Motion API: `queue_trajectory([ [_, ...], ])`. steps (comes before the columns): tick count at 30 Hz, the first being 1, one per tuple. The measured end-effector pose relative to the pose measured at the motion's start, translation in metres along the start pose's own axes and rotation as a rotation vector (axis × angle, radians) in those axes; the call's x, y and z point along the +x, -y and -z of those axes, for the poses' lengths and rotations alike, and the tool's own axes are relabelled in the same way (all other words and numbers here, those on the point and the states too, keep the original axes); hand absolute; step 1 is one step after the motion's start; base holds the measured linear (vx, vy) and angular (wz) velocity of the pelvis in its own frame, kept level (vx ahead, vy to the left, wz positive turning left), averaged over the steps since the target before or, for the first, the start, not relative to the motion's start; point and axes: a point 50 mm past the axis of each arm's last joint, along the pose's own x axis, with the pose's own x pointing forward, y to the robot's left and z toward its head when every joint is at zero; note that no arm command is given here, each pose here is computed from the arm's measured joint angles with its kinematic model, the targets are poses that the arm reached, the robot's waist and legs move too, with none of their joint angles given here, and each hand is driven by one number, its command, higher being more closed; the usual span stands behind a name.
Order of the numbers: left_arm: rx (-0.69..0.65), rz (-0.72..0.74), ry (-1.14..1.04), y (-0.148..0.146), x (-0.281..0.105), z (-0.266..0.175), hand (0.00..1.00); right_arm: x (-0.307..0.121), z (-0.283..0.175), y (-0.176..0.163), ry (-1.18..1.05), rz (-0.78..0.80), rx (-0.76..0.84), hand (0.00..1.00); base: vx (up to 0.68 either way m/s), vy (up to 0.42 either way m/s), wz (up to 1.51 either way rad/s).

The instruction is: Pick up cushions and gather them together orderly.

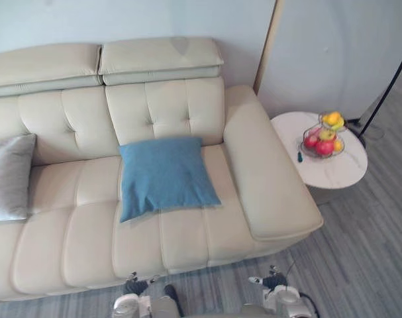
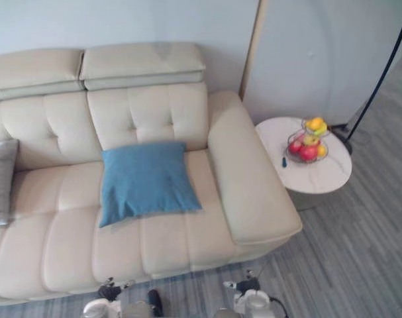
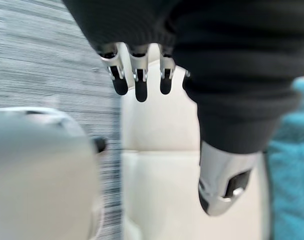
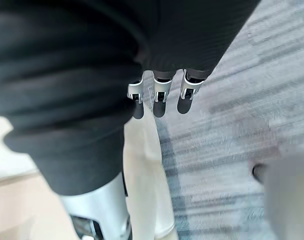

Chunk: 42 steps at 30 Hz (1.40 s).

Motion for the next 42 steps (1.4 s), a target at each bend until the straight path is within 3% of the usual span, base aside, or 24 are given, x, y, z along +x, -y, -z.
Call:
queue_trajectory([
  [10, -0.025, -0.006, -0.014, -0.001, 0.0, 0.004, 0.0, -0.003, 0.018, 0.005, -0.059, 0.027, 0.001, 0.0, -0.21, 0.055, -0.23],
  [14, -0.018, -0.026, -0.034, -0.01, -0.001, 0.01, 0.0, -0.009, 0.033, -0.008, -0.104, -0.008, 0.019, 0.0, -0.04, 0.182, -0.28],
  [25, -0.029, -0.006, -0.071, 0.0, -0.004, 0.02, 0.0, -0.011, 0.043, -0.007, -0.148, 0.0, 0.045, 0.0, 0.09, 0.014, -0.12],
  [42, 0.025, 0.034, -0.059, 0.006, -0.001, 0.011, 0.0, -0.006, 0.027, 0.001, -0.097, 0.033, 0.111, 0.0, 0.01, -0.145, -1.04],
])
